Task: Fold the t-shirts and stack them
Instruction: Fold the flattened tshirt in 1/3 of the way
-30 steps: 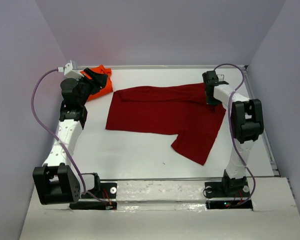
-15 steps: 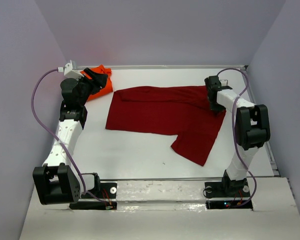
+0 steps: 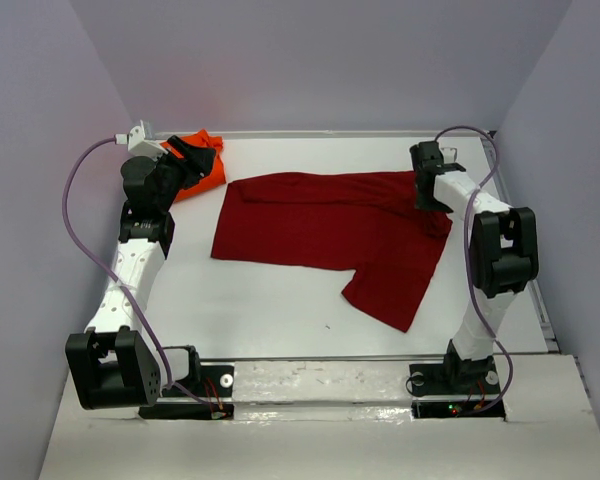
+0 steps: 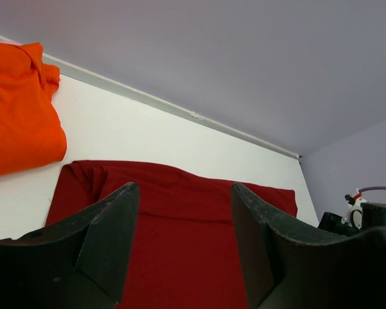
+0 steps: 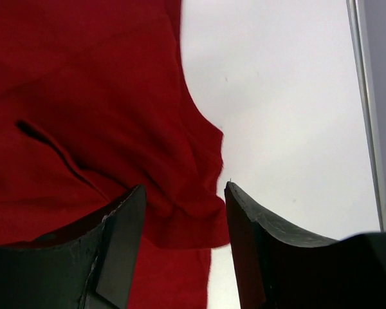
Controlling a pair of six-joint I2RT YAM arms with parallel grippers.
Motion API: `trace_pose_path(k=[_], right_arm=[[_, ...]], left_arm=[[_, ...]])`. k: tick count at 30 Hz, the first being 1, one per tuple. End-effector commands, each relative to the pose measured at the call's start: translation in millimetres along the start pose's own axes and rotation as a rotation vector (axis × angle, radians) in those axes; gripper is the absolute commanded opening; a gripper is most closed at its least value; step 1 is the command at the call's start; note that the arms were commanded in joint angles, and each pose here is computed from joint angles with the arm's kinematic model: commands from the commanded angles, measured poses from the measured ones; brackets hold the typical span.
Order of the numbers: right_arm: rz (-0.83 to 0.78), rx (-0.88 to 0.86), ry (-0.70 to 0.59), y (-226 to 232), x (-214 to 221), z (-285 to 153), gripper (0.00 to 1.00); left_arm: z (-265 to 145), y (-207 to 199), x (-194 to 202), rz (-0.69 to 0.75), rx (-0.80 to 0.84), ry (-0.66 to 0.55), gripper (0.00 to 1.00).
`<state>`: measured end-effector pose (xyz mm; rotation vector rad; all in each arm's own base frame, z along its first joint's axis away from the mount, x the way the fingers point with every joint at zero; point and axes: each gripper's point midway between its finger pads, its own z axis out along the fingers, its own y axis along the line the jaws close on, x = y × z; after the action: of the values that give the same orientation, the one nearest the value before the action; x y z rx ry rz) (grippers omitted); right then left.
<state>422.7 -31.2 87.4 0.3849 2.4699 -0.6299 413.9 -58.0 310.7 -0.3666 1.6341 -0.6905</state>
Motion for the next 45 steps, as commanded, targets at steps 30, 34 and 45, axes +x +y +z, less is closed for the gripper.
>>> trace_pose_path(k=[30, 34, 45], right_arm=[[0.056, -0.297, -0.047, 86, -46, 5, 0.56], [0.038, -0.321, -0.025, 95, -37, 6, 0.55], [0.018, -0.337, -0.021, 104, -31, 3, 0.55]], left_arm=[[2, -1, -5, 0.014, 0.019, -0.014, 0.68], [2, -2, -6, 0.015, 0.021, -0.017, 0.68], [0, -3, -9, 0.016, 0.022, -0.023, 0.68]])
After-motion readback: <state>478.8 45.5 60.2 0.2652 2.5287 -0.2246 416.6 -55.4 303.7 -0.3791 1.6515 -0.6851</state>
